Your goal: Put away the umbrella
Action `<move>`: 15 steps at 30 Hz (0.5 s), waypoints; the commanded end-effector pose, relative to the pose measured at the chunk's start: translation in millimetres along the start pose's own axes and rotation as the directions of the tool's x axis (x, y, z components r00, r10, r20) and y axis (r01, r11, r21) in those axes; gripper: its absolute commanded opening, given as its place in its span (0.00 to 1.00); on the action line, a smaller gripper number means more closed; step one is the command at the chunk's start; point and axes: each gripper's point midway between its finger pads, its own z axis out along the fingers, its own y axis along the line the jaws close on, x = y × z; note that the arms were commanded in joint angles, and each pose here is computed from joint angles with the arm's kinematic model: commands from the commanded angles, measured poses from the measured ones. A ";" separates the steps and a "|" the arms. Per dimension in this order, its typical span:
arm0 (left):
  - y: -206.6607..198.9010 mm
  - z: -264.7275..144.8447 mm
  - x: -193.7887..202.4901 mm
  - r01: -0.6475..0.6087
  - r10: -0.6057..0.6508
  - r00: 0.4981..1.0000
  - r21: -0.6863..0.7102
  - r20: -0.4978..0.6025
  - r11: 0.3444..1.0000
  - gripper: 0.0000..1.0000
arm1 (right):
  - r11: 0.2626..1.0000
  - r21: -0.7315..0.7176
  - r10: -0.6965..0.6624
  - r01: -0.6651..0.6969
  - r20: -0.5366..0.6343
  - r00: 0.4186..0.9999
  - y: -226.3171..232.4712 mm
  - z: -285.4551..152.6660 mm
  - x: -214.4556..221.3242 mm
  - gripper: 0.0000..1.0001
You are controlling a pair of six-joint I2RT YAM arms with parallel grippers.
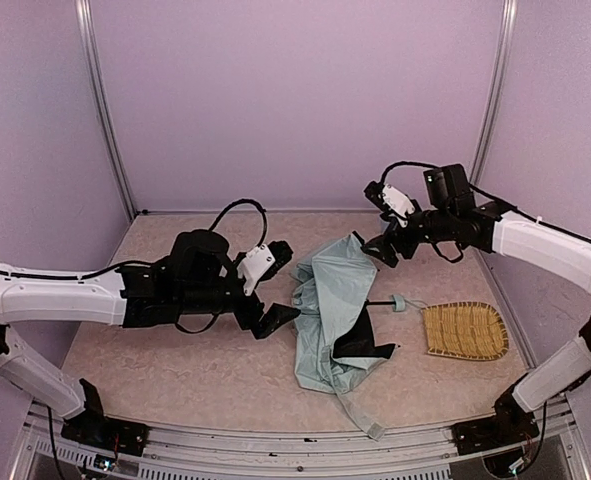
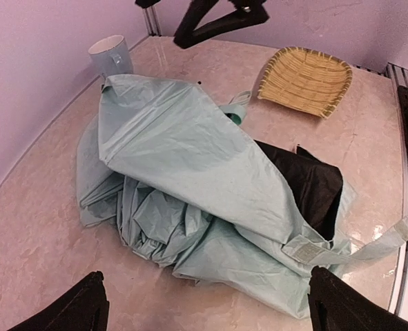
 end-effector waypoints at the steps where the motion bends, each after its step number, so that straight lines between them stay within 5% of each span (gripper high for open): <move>1: -11.8 -15.5 -13.8 -0.023 0.021 0.995 0.020 0.098 1.000 0.98 | 0.982 -0.161 0.085 -0.102 -0.109 0.990 21.2 28.4 14.5 0.98; 7: -12.0 -20.7 -6.4 0.006 -0.008 0.995 0.017 0.103 1.000 0.98 | 0.966 -0.255 -0.028 -0.042 -0.266 0.963 45.4 84.2 61.0 1.00; 15: -13.5 -12.6 8.5 -0.009 0.008 0.999 0.017 0.052 1.000 0.99 | 0.878 -0.476 -0.187 -0.045 -0.429 0.884 145.1 122.7 141.3 1.00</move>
